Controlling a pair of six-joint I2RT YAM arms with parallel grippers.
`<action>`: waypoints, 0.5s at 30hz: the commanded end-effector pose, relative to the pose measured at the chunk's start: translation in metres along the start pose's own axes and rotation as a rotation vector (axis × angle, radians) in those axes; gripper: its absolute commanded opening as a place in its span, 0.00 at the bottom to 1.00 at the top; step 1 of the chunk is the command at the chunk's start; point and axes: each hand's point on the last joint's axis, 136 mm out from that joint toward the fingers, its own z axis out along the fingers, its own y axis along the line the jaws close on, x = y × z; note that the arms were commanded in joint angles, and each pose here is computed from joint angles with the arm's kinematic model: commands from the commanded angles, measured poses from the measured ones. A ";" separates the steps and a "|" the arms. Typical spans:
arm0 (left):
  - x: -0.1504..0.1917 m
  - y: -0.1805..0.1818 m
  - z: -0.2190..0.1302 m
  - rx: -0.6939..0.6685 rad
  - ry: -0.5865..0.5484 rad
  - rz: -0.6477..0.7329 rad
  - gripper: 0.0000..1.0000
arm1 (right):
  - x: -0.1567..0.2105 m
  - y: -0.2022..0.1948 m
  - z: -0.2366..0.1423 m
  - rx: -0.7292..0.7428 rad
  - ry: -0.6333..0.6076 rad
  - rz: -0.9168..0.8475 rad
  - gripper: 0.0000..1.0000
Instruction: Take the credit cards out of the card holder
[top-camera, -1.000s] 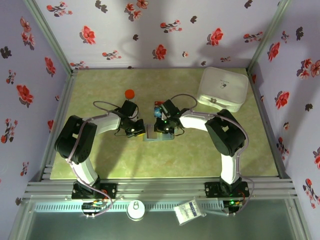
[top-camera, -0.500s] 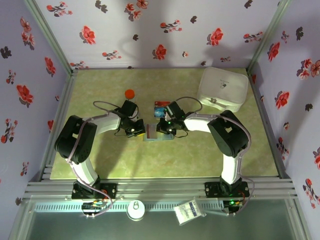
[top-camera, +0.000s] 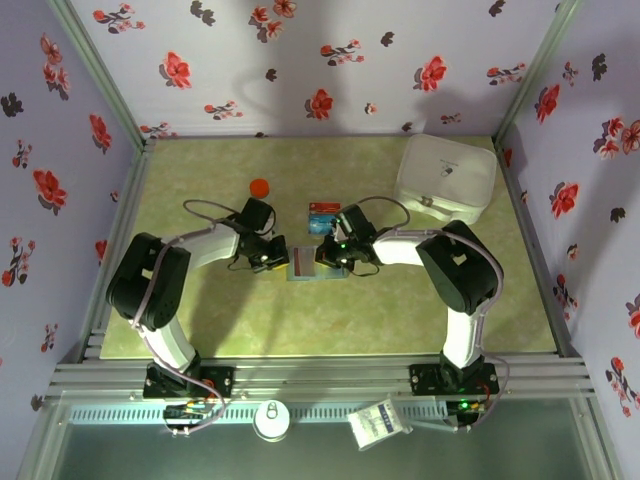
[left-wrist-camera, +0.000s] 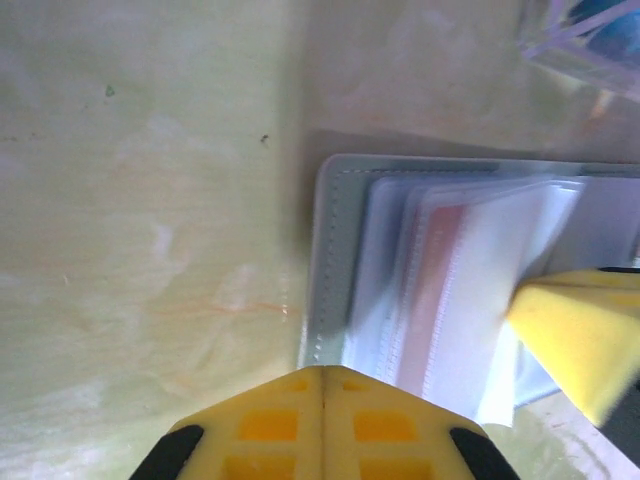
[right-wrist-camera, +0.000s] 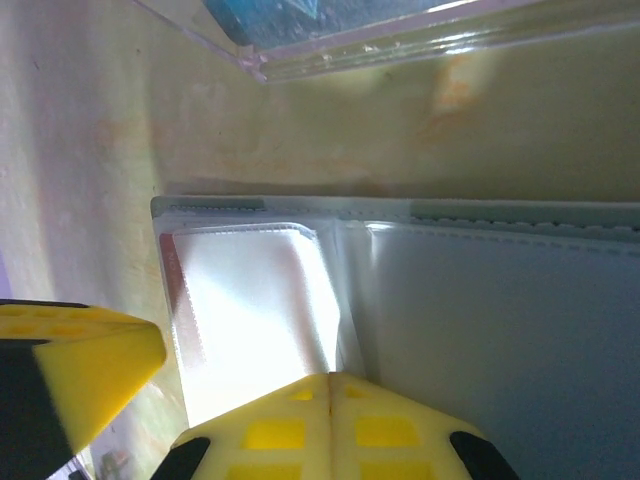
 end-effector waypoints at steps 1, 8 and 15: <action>-0.015 -0.022 -0.020 0.063 -0.057 -0.001 0.11 | 0.001 -0.004 -0.004 -0.010 -0.006 0.034 0.06; -0.018 -0.047 -0.017 0.150 -0.050 -0.006 0.18 | 0.001 -0.006 -0.002 -0.022 -0.008 0.050 0.06; -0.012 -0.049 -0.001 0.141 -0.021 -0.008 0.28 | 0.002 -0.010 -0.002 -0.027 0.010 0.055 0.06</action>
